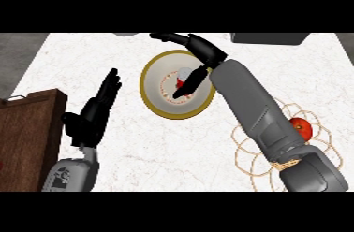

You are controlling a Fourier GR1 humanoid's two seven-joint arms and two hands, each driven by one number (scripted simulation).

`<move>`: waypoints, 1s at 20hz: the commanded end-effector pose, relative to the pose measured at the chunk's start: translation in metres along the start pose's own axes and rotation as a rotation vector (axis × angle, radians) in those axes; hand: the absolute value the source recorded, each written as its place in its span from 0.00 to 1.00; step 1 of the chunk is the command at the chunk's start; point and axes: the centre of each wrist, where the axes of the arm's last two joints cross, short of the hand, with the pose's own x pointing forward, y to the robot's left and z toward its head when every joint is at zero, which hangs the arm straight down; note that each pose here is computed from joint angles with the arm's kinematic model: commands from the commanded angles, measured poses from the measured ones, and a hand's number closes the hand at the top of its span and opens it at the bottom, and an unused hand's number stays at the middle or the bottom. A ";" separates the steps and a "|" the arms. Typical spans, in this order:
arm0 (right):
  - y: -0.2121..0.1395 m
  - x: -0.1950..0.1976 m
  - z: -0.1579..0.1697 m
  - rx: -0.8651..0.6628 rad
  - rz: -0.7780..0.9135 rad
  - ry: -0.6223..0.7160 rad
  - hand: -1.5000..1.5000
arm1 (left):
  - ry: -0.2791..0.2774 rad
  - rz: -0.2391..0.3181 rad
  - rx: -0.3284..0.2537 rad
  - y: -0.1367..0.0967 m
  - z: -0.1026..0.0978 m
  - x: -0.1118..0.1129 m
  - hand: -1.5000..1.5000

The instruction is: Pick the can from the placemat and place it in the bowl

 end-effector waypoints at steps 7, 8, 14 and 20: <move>-0.069 -0.005 0.038 -0.041 -0.244 0.057 0.00 | -0.011 0.005 0.001 -0.007 0.001 0.000 0.50; -0.075 -0.005 0.042 -0.046 -0.275 0.069 0.00 | -0.008 0.007 0.014 0.006 0.004 -0.002 0.50; -0.110 -0.008 0.078 0.002 -0.321 0.076 0.00 | -0.015 -0.006 -0.001 -0.014 0.005 -0.011 0.50; -0.110 -0.023 0.109 0.035 -0.336 0.046 0.00 | -0.016 -0.005 0.003 -0.004 0.003 0.004 0.50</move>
